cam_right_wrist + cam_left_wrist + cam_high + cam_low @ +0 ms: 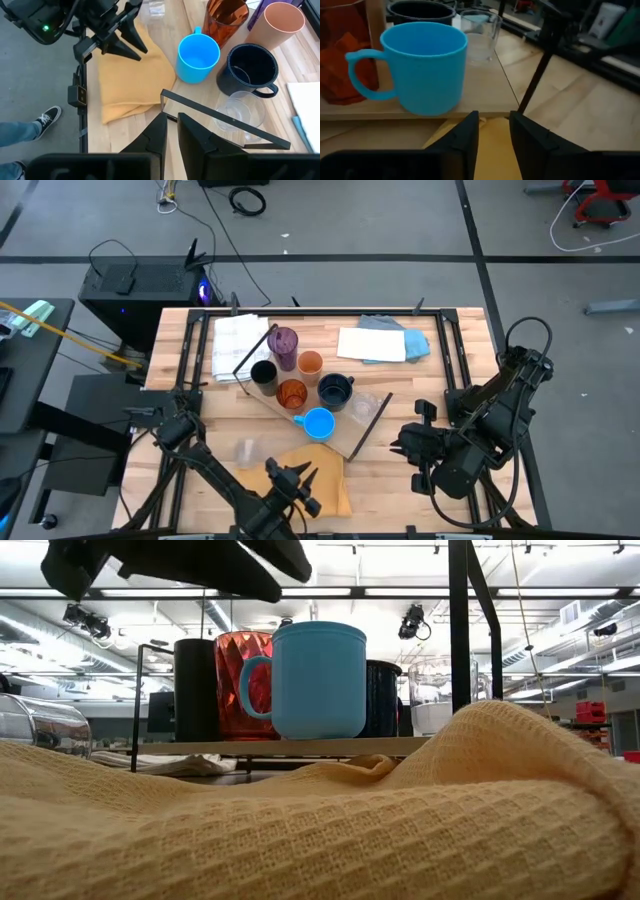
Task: Stack small to large cups/mugs on shelf
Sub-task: Put the blue mug on the shelf
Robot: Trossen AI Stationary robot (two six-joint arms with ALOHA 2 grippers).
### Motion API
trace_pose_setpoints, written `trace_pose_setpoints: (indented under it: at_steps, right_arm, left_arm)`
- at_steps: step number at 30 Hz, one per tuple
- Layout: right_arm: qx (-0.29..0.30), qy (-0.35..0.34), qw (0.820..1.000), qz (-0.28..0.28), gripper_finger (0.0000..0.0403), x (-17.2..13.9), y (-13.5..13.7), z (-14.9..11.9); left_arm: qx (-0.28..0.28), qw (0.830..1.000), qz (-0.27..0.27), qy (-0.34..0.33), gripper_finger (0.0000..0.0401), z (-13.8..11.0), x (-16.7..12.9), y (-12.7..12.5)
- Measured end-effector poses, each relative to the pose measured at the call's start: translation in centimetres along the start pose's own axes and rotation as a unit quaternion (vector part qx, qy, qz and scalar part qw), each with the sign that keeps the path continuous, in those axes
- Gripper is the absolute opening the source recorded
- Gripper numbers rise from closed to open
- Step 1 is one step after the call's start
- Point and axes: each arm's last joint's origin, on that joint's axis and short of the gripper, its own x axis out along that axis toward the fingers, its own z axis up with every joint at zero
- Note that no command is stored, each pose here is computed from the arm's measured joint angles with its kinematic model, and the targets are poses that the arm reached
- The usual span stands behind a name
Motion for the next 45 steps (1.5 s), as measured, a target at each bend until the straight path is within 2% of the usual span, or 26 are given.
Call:
trace_pose_setpoints:
  at_steps: [6, 15, 22, 31, 38, 45]
  right_arm:
    - [0.002, -0.003, 1.0, 0.003, 0.0051, 0.0, 0.1, 0.1]
    - [0.002, -0.003, 1.0, 0.003, 0.0051, 0.0, 0.1, 0.1]
    - [-0.001, -0.006, 1.0, 0.006, 0.0051, 0.0, 0.1, 0.1]
    - [0.003, -0.013, 1.0, 0.014, 0.0051, 0.0, 0.3, 0.3]
    - [0.007, -0.013, 1.0, 0.014, 0.0051, 0.0, 0.3, 0.3]
    - [0.008, -0.013, 1.0, 0.014, 0.0051, 0.0, 0.3, 0.3]
  left_arm:
    - [0.007, 1.0, 0.007, 0.005, 0.0089, 0.2, 0.6, 0.0]
    - [-0.005, 1.0, 0.012, -0.006, 0.0009, 0.7, 1.3, -0.1]
    - [0.025, 0.999, 0.026, 0.004, 0.0024, 1.3, 3.2, -0.3]
    - [0.054, 0.997, 0.043, 0.03, 0.0007, 2.1, 5.8, -0.4]
    - [0.066, 0.995, 0.06, 0.043, 0.0022, 2.4, 6.8, 0.1]
    - [0.076, 0.994, 0.068, 0.044, 0.0006, 2.6, 7.5, 0.3]
